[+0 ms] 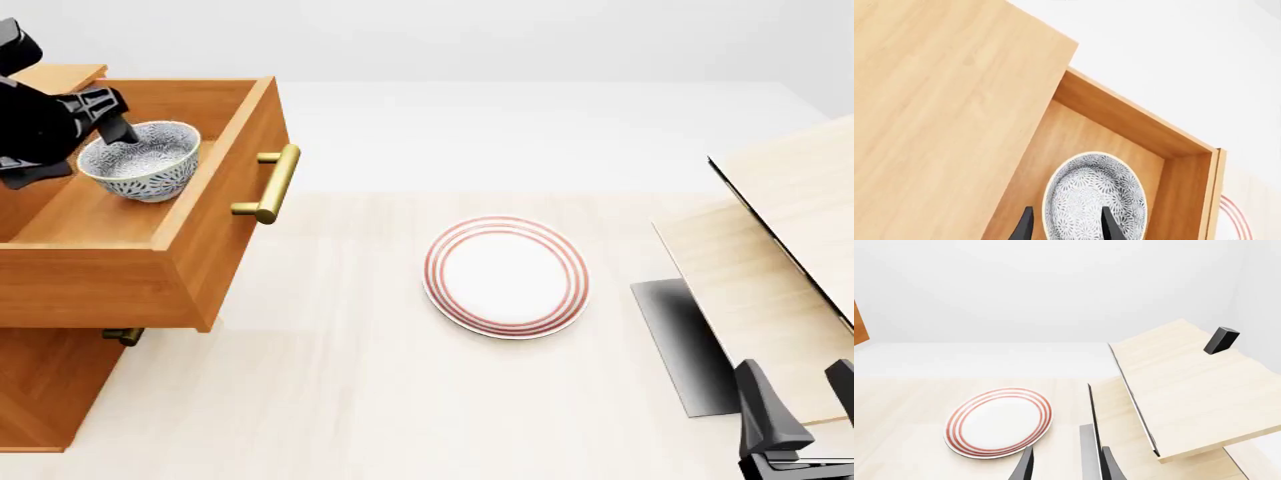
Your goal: Open the top drawer of the cabinet and put the bowl in it.
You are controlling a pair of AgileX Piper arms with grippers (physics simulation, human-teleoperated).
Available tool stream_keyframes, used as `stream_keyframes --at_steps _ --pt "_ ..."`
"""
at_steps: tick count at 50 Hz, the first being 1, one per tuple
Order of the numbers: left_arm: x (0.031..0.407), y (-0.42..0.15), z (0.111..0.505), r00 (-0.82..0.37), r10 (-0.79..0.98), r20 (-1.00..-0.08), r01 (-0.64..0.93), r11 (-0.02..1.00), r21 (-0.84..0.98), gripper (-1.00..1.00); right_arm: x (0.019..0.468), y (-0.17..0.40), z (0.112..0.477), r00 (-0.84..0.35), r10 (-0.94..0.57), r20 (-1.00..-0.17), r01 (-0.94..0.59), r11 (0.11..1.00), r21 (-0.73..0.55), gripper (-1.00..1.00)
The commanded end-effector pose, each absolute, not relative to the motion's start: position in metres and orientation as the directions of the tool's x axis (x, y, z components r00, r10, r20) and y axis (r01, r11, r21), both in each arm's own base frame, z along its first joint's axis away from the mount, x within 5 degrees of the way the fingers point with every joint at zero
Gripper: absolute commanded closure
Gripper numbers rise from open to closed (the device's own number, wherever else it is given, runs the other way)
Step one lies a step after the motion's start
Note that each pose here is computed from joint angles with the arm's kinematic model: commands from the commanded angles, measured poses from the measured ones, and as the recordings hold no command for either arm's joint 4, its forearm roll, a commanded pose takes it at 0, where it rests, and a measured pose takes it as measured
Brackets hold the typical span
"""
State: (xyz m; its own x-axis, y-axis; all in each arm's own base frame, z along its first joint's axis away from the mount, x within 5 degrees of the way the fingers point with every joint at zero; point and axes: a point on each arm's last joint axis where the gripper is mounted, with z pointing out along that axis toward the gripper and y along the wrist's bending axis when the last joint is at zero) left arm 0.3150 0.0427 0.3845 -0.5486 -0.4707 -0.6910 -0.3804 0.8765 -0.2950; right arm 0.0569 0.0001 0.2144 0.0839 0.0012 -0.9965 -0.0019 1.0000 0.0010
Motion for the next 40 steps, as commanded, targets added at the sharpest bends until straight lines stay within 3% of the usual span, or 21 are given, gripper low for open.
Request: stream_keyframes --at_steps 1,40 --pt "0.311 0.043 0.391 -0.549 -0.461 -0.697 -0.374 0.882 -0.288 -1.0 0.057 0.0 0.214 0.084 0.001 -0.996 -0.001 1.0 0.001 -1.0" --pt "0.27 0.035 0.426 -0.538 -0.434 -0.722 -0.346 0.895 -0.281 -1.0 0.057 0.0 0.214 0.084 0.001 -0.996 -0.001 1.0 0.0 -1.0"
